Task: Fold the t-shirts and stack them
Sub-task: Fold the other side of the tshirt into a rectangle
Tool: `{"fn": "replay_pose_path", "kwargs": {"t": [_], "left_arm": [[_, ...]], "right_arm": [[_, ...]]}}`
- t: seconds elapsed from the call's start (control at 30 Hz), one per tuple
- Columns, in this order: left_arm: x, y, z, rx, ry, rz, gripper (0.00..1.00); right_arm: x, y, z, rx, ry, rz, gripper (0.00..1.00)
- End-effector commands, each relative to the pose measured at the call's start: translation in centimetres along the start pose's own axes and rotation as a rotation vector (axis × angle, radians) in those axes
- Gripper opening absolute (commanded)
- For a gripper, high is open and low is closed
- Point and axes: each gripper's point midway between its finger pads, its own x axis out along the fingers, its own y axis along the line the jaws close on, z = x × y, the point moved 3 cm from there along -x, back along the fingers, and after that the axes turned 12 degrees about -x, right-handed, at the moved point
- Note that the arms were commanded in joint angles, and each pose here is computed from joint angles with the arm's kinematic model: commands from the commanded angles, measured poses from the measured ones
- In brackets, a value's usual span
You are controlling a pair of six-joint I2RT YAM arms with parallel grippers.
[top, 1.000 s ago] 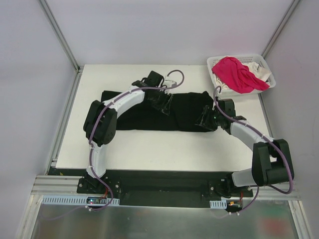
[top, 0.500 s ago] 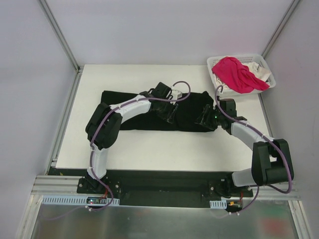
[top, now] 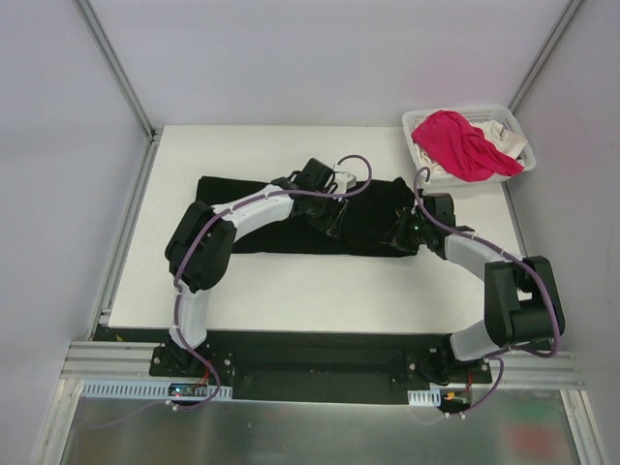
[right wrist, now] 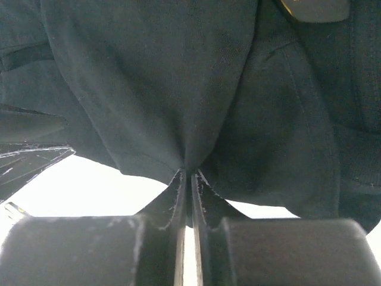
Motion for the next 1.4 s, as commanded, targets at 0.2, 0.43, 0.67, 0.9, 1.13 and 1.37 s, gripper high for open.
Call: {"fn": "replay_pose_path", "kwargs": {"t": [0.2,0.43,0.67,0.9,1.13,1.37], "left_arm": [[-1.5,-1.6,1.3,0.031,-0.051,-0.041,0.34],[-1.2,-1.2,0.7,0.031,-0.034,-0.038,0.34],[-0.3,-1.1,0.8,0.025,-0.024,-0.027,0.33],[1.6,-1.5,2.3,0.049,-0.04,-0.018,0.32],[4.2,-2.3,4.1,0.089,-0.048,-0.045,0.31],[4.7,-2.3,3.8,0.087,-0.032,-0.06,0.33]], "right_arm": [[-1.4,0.7,4.2,-0.017,-0.108,0.003,0.01],[-2.3,0.3,7.7,-0.007,-0.154,-0.015,0.01],[-2.0,0.9,10.2,-0.012,-0.172,-0.004,0.01],[-1.5,0.6,9.7,-0.003,-0.153,-0.005,0.01],[-1.0,0.5,9.1,0.016,-0.146,0.015,0.01],[-1.1,0.6,9.1,0.009,-0.15,0.014,0.01]]}}
